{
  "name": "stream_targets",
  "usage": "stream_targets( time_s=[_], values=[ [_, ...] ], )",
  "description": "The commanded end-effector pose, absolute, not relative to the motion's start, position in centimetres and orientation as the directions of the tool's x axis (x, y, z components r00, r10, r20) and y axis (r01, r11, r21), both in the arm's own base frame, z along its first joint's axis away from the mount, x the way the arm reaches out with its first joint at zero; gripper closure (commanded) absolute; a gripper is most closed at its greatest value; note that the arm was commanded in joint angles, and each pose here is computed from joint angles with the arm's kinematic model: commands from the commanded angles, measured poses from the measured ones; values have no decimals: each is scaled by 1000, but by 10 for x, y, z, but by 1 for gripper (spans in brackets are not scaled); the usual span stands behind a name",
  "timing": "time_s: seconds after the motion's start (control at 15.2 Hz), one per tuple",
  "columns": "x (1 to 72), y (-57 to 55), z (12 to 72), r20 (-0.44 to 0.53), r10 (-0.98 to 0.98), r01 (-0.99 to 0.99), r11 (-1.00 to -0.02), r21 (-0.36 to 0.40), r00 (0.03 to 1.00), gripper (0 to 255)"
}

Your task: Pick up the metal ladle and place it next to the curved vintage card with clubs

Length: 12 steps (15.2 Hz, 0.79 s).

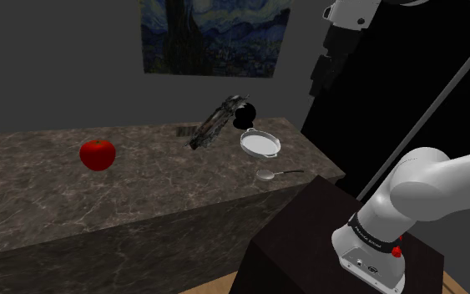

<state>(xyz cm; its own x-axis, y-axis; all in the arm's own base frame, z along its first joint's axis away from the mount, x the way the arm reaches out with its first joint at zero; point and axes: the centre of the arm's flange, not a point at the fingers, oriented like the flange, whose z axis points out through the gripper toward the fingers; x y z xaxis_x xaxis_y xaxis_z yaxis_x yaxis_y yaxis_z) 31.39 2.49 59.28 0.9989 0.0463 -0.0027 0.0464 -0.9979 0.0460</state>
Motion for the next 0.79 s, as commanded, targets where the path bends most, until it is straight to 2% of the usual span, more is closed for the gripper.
stream_targets(
  time_s=[0.0, 0.73],
  values=[
    [314, 25, 593, -3, 46, 46, -998, 46, 999, 0],
    [304, -26, 457, 15, 393, 391, -918, 64, 920, 0]
  ],
)
